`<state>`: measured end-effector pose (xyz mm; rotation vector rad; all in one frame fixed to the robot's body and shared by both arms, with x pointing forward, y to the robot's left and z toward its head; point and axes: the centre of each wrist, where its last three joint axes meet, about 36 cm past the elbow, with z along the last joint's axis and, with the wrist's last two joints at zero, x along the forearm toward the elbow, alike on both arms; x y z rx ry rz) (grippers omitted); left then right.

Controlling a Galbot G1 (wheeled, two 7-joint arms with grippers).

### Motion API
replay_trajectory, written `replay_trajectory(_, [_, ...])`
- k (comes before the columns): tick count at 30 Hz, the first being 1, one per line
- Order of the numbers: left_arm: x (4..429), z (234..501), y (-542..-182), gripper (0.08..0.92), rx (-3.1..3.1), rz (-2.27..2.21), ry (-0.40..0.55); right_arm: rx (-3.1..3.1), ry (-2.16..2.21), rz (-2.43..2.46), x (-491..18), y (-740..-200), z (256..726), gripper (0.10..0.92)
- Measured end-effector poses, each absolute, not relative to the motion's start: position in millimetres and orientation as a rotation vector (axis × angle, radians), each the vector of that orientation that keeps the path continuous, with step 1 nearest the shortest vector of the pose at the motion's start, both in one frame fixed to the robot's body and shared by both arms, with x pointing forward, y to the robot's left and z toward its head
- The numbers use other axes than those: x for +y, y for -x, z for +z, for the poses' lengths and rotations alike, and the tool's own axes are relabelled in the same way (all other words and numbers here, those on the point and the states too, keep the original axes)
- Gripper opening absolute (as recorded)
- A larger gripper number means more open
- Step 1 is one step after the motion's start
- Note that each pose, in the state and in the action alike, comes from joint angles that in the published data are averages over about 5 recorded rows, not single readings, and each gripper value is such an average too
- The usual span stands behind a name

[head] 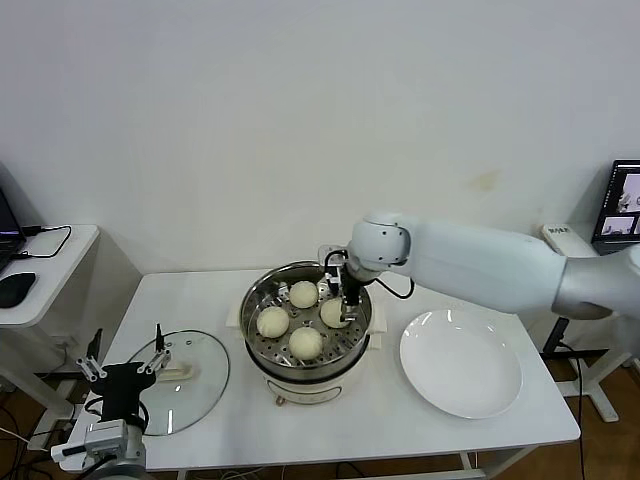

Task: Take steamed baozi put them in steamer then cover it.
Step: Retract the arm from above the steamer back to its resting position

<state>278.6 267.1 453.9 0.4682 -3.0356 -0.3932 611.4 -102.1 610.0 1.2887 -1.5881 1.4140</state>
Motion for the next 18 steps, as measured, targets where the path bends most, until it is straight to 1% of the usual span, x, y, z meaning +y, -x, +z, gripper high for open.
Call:
replay_trajectory(4, [268,450,-279,0.823,-3.040,-0.376,-0.467,-1.713,-1.277,1.390,-128,-599,616,0.823])
replay_trajectory(7, [268,446,-280,0.823,-3.047,-0.373,-0.472,-1.857,-1.265,1.347,-154,-585,612,0.823])
replay_trajectory(12, [271,436,-282,0.823,-3.065,-0.400,-0.483,-2.176,-1.243,1.236,-196,-556,595,0.823])
replay_trajectory(18, [273,418,-284,0.823,-3.089,-0.472,-0.485,-2.584,-1.188,1.045,-228,-527,563,0.823])
